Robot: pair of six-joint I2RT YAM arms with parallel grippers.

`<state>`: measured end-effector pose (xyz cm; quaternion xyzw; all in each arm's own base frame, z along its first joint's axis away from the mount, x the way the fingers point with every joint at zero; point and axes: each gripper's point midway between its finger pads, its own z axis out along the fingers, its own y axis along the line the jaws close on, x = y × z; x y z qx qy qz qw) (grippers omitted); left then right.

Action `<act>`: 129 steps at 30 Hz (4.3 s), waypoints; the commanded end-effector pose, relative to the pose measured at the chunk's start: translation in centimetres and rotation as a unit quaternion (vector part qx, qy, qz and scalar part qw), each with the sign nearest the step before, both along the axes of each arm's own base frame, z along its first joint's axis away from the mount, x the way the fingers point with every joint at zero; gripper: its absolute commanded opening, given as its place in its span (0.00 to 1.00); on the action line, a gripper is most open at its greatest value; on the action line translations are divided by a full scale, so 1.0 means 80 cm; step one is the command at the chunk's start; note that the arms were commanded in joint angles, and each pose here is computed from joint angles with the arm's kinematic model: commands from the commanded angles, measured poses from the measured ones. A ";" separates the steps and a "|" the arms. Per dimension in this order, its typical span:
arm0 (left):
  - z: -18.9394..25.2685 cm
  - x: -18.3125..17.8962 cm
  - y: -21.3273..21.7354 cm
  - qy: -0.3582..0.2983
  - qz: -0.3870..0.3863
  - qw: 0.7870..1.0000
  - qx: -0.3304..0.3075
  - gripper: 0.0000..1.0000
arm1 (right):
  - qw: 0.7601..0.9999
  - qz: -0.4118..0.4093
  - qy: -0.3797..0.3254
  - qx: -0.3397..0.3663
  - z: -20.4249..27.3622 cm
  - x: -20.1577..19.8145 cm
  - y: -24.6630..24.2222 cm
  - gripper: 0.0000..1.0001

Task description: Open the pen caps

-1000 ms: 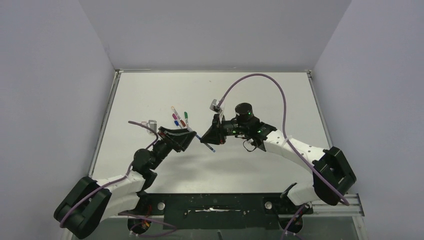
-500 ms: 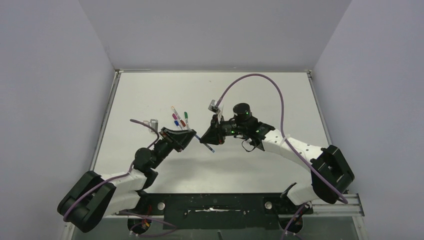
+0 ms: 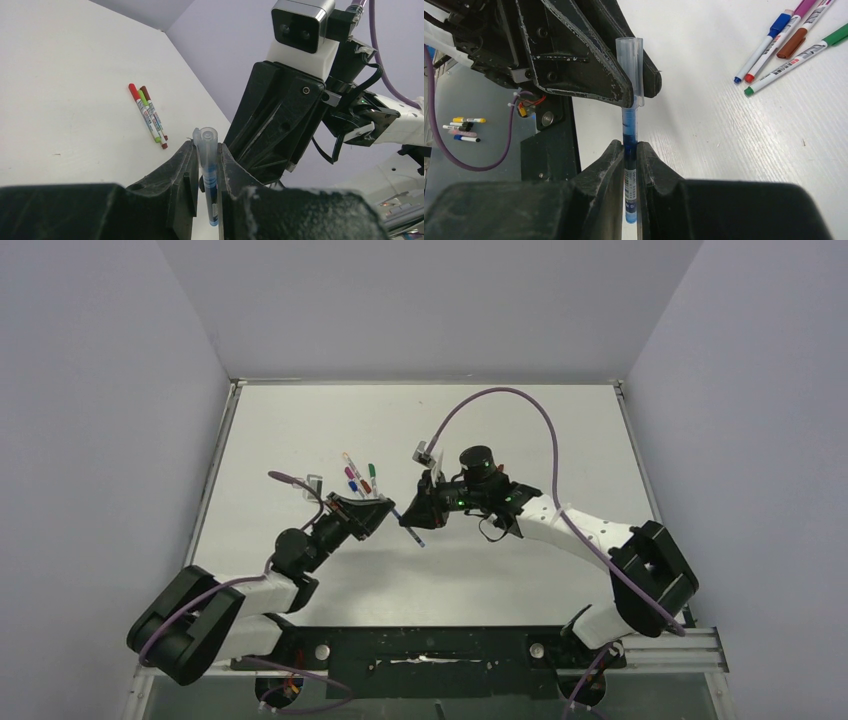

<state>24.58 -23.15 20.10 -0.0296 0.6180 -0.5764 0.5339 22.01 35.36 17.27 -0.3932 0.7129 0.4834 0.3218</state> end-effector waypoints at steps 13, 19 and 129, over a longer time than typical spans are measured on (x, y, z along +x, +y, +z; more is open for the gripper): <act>0.015 0.016 0.002 -0.011 -0.035 0.997 -0.064 0.01 | 1.000 0.007 0.004 -0.006 -0.010 0.021 0.024 0.25; 0.018 0.016 0.004 -0.013 -0.036 0.997 -0.066 0.01 | 1.000 0.007 0.010 -0.017 -0.020 0.023 0.027 0.32; 0.012 0.024 0.018 -0.016 -0.048 0.998 -0.046 0.02 | 0.706 -0.561 0.166 -0.400 -0.196 0.237 -0.411 0.31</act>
